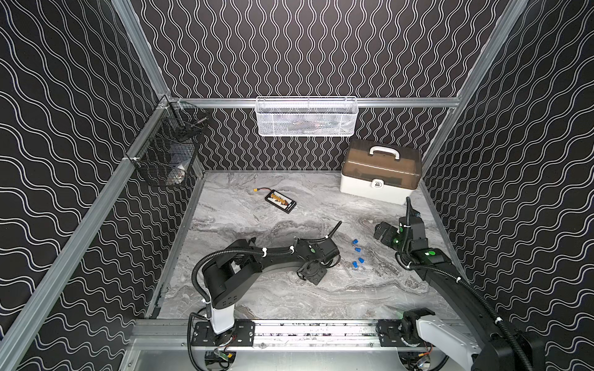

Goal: Insert stoppers into test tubes
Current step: Pick up the test tube at the center of the board.

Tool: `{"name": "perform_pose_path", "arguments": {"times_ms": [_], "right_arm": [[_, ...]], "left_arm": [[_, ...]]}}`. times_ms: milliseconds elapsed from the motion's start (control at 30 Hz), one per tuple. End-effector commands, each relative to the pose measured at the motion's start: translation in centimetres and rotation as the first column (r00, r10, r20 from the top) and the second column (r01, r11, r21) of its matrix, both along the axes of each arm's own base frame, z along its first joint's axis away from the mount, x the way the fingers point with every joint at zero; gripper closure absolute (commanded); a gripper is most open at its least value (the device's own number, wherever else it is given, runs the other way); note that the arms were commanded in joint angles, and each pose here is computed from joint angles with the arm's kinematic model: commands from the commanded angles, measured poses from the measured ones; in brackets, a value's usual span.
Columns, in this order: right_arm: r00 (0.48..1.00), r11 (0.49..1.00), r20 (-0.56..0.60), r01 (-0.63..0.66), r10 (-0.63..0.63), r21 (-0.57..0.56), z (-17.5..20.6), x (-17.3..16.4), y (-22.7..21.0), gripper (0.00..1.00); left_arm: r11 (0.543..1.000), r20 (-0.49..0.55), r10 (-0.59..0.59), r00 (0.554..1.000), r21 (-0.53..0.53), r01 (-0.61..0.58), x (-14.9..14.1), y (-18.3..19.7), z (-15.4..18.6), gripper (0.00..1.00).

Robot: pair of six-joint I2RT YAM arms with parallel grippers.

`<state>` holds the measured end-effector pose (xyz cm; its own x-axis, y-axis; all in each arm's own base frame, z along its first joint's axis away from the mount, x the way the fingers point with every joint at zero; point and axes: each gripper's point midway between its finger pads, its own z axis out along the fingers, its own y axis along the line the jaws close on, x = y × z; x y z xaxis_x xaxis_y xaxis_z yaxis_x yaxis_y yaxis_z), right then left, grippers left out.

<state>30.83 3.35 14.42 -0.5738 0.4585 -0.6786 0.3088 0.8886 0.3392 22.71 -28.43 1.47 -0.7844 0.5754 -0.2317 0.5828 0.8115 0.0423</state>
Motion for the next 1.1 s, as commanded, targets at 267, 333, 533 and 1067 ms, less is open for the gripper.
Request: {"name": "perform_pose_path", "arguments": {"times_ms": [267, 333, 533, 1067], "right_arm": [[1.000, 1.000, -0.006, -0.015, 0.015, 0.017, 0.8, -0.8, 0.2, 0.01], [1.000, 1.000, -0.008, -0.019, 0.019, 0.021, 1.0, -1.0, 0.3, 0.01], [0.999, 0.998, -0.004, -0.046, 0.046, 0.043, 1.7, -1.2, 0.9, 0.01], [0.895, 0.827, -0.099, -0.353, 0.434, 0.438, 2.8, -5.0, 9.7, 0.08]], "left_arm": [[1.000, 0.017, -0.030, 0.999, -0.010, 0.030, -0.3, 0.5, 0.8, 0.85], [0.998, 0.022, -0.043, 0.999, -0.038, 0.044, -0.4, 0.1, 1.4, 0.86], [0.982, 0.057, -0.123, 0.991, -0.140, 0.130, -1.2, -1.4, 3.0, 0.87], [0.870, 0.391, -0.330, 0.859, -0.228, 0.438, -0.1, -4.3, 8.0, 0.93]]}}
